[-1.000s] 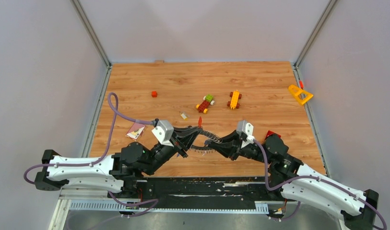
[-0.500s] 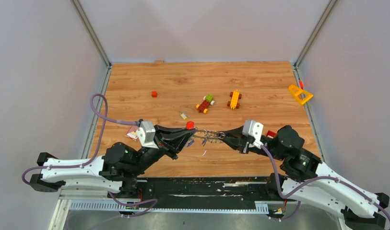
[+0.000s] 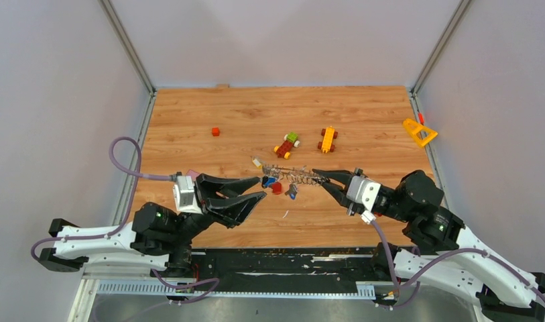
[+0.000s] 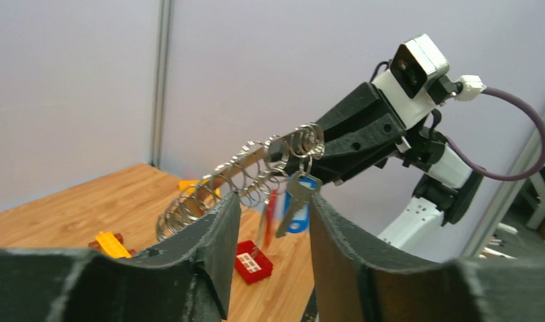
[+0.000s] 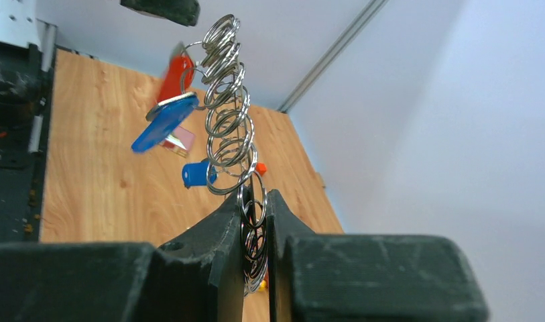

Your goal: Remove the keys from the keyring

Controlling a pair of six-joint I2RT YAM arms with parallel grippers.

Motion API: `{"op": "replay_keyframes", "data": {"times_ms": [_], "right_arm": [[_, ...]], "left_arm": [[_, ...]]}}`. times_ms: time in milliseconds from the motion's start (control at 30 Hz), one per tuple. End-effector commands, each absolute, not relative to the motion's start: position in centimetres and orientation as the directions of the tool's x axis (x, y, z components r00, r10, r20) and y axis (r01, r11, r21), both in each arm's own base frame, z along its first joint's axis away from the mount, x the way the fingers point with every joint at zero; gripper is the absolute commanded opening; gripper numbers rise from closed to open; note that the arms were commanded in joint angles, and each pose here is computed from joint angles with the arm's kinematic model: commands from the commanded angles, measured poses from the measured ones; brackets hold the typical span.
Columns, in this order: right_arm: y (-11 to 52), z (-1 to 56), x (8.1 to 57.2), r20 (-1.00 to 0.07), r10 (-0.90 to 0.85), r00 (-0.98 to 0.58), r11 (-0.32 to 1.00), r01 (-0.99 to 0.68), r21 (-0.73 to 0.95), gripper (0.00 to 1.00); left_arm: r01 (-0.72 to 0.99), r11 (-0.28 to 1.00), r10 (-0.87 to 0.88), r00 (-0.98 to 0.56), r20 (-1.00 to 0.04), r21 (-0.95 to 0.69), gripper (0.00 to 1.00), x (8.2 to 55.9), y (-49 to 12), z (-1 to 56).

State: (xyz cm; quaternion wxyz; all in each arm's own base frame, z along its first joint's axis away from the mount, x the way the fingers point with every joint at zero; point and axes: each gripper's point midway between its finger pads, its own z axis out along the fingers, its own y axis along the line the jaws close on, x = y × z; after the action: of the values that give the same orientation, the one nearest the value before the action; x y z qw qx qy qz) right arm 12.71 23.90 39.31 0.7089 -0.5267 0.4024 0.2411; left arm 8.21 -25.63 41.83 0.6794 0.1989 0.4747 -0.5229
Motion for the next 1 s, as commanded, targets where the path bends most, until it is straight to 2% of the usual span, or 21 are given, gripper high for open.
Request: {"op": "replay_keyframes", "data": {"times_ms": [0, 100, 333, 433, 567, 633, 967], "right_arm": [[22.1, 43.8, 12.9, -0.666, -0.121, 0.736, 0.367, -0.591, -0.719, 0.00], [21.3, 44.1, 12.3, -0.512, -0.192, 0.837, 0.274, -0.455, -0.847, 0.00], [18.8, 48.0, 11.8, -0.341, -0.248, 0.907, 0.296, -0.264, -0.918, 0.00], [18.7, 48.8, 11.5, -0.327, -0.242, 0.914, 0.291, -0.253, -0.923, 0.00], [19.0, 49.0, 10.9, -0.317, -0.211, 0.925, 0.276, -0.255, -0.927, 0.00], [19.1, 49.0, 10.6, -0.314, -0.196, 0.929, 0.265, -0.258, -0.929, 0.00], [19.0, 49.1, 8.7, -0.292, -0.118, 0.949, 0.245, -0.257, -0.935, 0.00]], "left_arm": [[0.931, 0.310, -0.524, -0.003, -0.852, -0.193, 0.54, 6.9, -26.1, 41.6], [0.942, 0.286, -0.517, -0.002, -0.856, -0.175, 0.58, 6.4, -26.4, 41.1], [0.966, 0.232, -0.489, 0.016, -0.872, -0.113, 0.60, 5.1, -27.9, 40.1], [0.971, 0.223, -0.490, 0.040, -0.871, -0.081, 0.66, 4.9, -28.6, 40.0], [0.978, 0.207, -0.546, 0.119, -0.829, 0.004, 0.89, 4.1, -29.3, 40.9], [0.976, 0.217, -0.569, 0.150, -0.809, 0.028, 0.98, 4.1, -29.6, 41.4], [0.967, 0.240, -0.624, 0.221, -0.750, 0.086, 1.00, 3.9, -30.3, 42.9]]}}
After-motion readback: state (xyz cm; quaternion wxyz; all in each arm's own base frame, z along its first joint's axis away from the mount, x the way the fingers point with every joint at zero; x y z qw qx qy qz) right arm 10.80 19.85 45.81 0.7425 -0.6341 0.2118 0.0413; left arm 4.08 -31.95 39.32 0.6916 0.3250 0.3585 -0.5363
